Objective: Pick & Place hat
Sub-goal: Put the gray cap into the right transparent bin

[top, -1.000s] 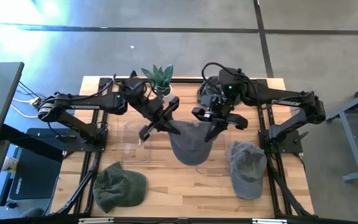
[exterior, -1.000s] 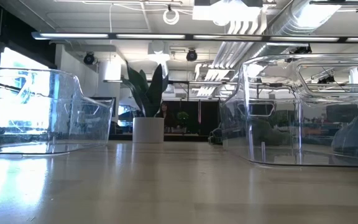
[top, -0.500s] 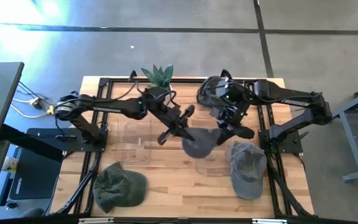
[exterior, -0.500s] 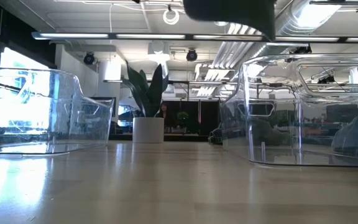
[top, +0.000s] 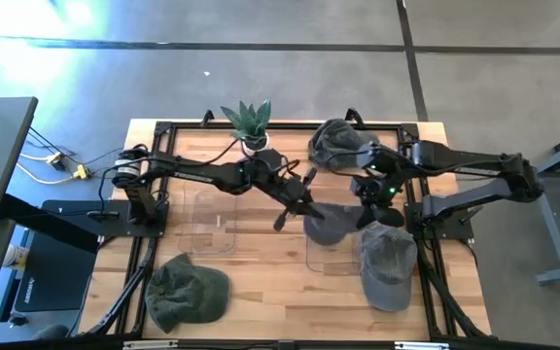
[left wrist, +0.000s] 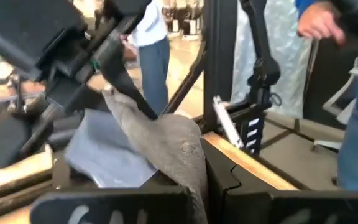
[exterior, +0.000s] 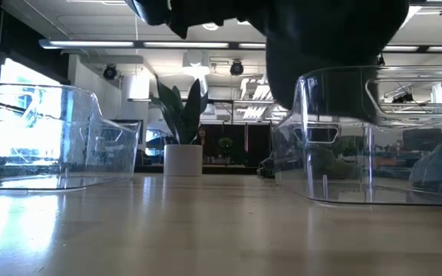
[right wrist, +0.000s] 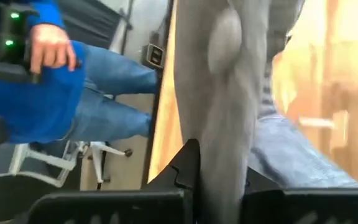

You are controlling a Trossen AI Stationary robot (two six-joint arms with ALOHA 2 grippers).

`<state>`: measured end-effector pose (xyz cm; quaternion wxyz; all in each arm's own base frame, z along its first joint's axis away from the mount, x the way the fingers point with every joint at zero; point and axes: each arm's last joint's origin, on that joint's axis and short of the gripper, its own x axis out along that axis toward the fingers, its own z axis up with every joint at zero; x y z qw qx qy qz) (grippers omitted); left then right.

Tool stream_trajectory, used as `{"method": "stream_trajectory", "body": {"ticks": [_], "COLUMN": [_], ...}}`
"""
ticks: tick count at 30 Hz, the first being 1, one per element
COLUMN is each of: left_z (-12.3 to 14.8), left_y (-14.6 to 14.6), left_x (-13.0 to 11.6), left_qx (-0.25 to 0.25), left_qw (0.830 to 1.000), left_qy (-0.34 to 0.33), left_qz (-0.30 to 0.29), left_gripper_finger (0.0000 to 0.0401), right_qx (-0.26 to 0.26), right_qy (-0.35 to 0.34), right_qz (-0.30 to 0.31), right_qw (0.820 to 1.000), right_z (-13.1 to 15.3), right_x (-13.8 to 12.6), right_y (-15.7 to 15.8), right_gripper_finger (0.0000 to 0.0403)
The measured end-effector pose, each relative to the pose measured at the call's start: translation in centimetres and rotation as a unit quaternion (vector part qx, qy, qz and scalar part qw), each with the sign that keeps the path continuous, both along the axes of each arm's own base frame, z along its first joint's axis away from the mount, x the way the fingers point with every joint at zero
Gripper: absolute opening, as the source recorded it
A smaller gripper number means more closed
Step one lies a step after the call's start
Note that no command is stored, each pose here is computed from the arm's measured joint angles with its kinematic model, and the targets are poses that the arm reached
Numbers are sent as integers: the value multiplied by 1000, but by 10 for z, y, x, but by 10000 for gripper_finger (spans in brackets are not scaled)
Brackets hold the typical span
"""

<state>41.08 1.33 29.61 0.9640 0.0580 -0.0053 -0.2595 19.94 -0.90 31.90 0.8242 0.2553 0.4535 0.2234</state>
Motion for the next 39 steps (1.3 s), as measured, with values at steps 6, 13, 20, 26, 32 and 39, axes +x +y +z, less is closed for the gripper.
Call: {"method": "stream_trajectory", "body": {"ticks": [6,13,20,26,32,39], "left_z": [-11,-15,-25,-45,-45,-48], "left_y": [1,3,5,9,11,15], "left_x": [16,43,52,50,48,47], "left_qx": [1,-4,-3,17,16,35], "left_qw": [1000,1000,998,987,985,983], "left_qy": [-4,-8,61,138,155,160], "left_qz": [4,1,32,75,75,82], "left_gripper_finger": [1,1,1,12,82,148], "right_qx": [-19,-19,-49,-86,-110,-118], "right_qy": [8,40,69,70,65,68], "right_qz": [-39,-46,-78,-97,-112,-122], "right_qw": [999,998,993,989,986,983], "right_z": [-11,-31,-40,-41,-41,-42], "right_x": [-14,-16,-18,-17,-16,-16], "right_y": [-2,-2,-4,-6,-7,-8], "right_gripper_finger": [8,5,16,8,8,55]}}
